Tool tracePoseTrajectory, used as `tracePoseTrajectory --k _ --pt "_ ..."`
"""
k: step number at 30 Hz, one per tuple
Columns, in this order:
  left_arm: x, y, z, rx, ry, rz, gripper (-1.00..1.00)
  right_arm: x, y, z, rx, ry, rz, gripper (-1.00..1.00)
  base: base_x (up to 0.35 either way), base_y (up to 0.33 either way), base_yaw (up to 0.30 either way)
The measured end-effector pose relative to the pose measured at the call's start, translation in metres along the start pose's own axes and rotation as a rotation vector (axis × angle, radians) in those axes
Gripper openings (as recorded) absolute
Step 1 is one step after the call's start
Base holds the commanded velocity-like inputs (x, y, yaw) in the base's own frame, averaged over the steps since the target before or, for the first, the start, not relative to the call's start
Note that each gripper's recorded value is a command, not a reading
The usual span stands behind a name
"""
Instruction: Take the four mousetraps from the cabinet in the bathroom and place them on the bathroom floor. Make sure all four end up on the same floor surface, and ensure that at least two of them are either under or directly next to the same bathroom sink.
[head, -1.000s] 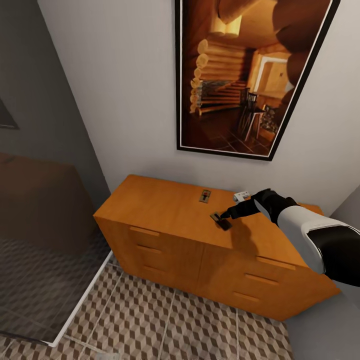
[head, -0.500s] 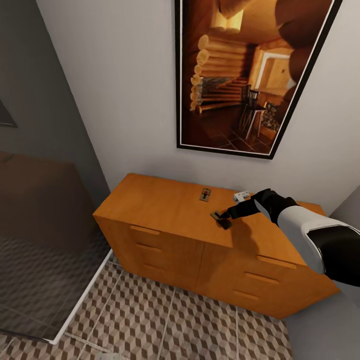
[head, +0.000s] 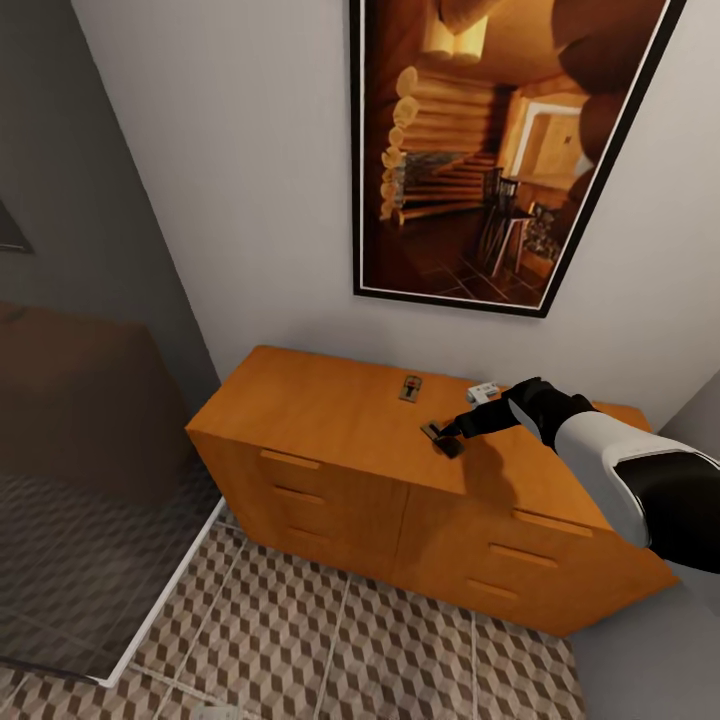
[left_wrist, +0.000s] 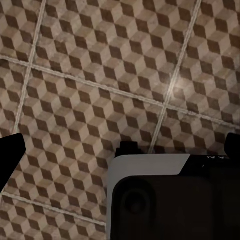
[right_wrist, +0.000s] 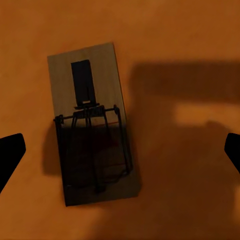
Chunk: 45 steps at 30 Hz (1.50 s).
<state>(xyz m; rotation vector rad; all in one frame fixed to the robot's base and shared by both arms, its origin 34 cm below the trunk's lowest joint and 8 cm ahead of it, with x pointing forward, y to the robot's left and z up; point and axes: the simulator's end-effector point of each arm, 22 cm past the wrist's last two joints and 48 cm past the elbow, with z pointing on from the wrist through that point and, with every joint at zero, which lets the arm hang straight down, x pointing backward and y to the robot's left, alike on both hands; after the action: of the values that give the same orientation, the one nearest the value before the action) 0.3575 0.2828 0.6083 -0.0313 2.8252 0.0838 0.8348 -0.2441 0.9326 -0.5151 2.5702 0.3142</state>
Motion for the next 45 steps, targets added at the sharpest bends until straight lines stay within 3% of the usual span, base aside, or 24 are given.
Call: tracePoseTrajectory --k 13,45 --pt "0.0072 0.0000 0.0018 0.000 0.016 0.001 1.00 0.0072 -0.0020 0.0090 -0.003 0.014 0.006 1.00 -0.009 0.031 0.000" --pt "0.0076 0.0000 0.0018 0.000 0.017 0.001 1.00 0.0084 -0.0032 0.0096 0.002 0.017 0.006 1.00 -0.004 0.012 0.000"
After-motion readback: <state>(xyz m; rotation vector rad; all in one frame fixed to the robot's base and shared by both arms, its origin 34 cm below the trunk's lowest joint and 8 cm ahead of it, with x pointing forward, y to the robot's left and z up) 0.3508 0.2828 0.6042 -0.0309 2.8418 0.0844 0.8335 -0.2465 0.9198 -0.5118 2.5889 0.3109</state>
